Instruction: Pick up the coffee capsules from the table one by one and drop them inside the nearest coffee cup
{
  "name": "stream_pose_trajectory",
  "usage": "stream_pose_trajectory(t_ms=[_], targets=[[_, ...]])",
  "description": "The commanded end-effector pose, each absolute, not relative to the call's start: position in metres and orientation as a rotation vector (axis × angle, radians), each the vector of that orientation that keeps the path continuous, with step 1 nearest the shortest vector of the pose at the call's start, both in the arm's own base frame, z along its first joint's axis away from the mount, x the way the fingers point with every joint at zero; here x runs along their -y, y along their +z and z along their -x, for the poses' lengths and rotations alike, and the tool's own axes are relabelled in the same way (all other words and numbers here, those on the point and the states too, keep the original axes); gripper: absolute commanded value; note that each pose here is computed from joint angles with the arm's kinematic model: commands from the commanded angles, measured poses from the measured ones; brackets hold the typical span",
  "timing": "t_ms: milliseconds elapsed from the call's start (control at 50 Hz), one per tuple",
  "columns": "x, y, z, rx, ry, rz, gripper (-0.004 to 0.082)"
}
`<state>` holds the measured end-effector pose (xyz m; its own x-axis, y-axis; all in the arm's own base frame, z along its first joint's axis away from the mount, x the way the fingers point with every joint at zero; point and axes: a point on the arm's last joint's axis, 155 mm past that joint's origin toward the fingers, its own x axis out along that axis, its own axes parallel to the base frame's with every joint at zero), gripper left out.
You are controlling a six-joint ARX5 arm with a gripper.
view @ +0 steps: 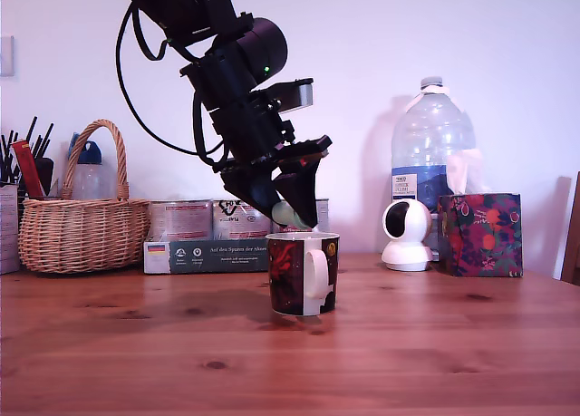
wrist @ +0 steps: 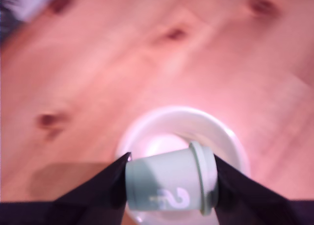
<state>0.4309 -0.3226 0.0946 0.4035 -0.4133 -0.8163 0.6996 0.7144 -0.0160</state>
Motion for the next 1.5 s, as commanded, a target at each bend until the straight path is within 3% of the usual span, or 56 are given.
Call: stream_pose_trajectory(t_ms=[0, 680, 740, 780, 840, 900, 940, 960, 1480], targets=[[0.323, 0.089, -0.433, -0.920, -0.707, -0.361, 0.0776], [0.315, 0.091, -0.417, -0.977, -0.715, -0.385, 0.0758], [0.312, 0.097, -0.415, -0.978, -0.713, -0.386, 0.0685], [0.312, 0.102, -0.415, -0.969, -0.713, -0.385, 0.0585], [0.311, 0.111, -0.414, -0.955, -0.712, -0.381, 0.0361], [0.310, 0.119, -0.411, -0.949, -0.715, -0.379, 0.0069], [0.309, 0.125, -0.410, -0.940, -0.715, -0.377, -0.0038], [0.309, 0.128, -0.410, -0.935, -0.714, -0.374, -0.0002], [0.273, 0.161, -0.405, -0.942, -0.664, -0.276, -0.0024]])
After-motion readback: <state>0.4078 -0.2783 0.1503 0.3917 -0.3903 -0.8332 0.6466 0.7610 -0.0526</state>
